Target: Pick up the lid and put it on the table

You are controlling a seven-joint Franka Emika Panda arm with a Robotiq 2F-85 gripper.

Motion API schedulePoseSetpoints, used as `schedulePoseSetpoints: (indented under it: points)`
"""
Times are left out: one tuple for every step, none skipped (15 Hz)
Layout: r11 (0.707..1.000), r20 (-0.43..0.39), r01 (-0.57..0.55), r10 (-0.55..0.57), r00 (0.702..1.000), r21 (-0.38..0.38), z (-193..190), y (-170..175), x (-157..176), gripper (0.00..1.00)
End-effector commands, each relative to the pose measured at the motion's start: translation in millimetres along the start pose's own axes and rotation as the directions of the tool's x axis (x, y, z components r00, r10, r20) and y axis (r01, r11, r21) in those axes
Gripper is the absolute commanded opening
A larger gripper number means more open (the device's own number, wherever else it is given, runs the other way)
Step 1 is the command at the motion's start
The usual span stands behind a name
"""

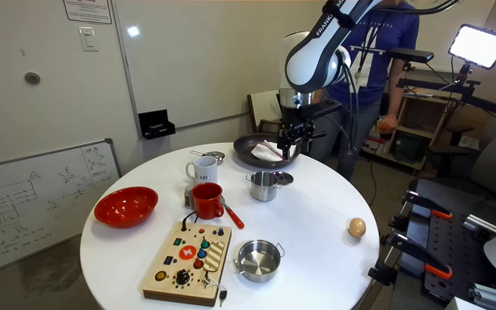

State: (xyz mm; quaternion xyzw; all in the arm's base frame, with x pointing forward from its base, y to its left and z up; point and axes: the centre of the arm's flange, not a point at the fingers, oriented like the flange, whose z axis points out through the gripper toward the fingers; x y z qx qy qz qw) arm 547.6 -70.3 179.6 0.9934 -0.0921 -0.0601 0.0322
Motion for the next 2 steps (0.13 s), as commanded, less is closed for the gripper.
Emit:
schedulePoseSetpoints:
  points:
    - [1.000,0.000,0.000,0.000,1.000,0.000,0.0,0.0,0.0,1.00]
    - [1.000,0.000,0.000,0.000,1.000,0.000,0.0,0.0,0.0,1.00]
